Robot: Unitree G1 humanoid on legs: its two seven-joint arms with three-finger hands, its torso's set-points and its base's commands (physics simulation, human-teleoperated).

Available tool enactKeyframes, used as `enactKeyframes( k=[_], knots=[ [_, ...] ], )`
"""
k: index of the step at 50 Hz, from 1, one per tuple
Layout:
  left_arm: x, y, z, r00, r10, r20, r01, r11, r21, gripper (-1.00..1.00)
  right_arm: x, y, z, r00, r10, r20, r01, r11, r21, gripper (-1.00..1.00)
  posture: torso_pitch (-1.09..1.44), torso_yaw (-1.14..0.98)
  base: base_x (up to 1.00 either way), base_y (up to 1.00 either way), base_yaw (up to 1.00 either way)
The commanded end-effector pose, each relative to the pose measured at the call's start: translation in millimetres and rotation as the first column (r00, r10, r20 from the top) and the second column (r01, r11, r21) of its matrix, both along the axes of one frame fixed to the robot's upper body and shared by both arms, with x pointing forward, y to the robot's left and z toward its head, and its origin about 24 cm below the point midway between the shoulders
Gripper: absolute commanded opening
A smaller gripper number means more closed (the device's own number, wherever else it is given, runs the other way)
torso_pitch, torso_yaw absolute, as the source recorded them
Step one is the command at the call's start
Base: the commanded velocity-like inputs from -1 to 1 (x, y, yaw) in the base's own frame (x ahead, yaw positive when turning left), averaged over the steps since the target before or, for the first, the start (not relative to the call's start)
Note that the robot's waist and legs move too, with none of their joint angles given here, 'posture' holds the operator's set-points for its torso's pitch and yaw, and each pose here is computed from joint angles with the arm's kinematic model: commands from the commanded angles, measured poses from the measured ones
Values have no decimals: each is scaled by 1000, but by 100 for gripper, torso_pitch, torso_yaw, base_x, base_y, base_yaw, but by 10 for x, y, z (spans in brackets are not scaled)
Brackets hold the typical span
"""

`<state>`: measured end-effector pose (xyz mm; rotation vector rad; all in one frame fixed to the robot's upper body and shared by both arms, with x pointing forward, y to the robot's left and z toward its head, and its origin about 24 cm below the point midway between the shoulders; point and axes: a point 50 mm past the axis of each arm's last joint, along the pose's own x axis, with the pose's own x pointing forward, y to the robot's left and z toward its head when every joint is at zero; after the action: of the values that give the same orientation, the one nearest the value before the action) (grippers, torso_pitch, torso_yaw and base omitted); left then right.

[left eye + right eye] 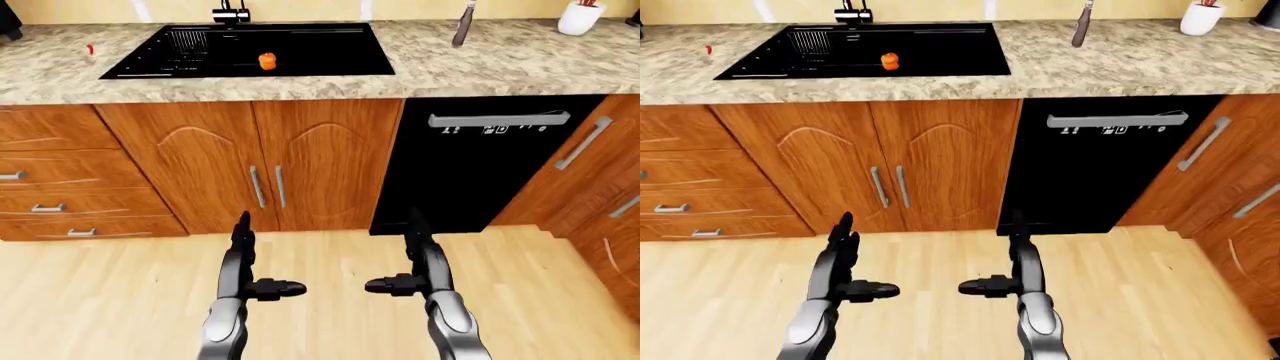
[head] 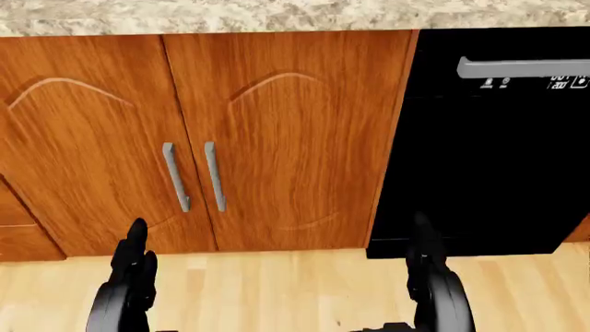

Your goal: Turn the sink spout to the right.

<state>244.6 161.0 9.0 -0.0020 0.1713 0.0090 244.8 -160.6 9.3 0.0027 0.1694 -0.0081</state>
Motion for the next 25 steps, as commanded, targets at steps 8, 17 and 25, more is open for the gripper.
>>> enactKeyframes(
  k=[8,17,25],
  knots=[
    [52,-68,307,982,-27,185,23,999,24,100,91,16,294,988,14,155,-8,999,-40,100,0,0,0,0,0],
    [20,-47,365,981,-19,194,17,1000,16,100,57,28,341,986,21,167,-14,999,-47,100,0,0,0,0,0],
    [25,-28,377,981,-22,190,18,1000,21,100,55,27,296,990,23,142,-14,998,-64,100,0,0,0,2,0]
  ],
)
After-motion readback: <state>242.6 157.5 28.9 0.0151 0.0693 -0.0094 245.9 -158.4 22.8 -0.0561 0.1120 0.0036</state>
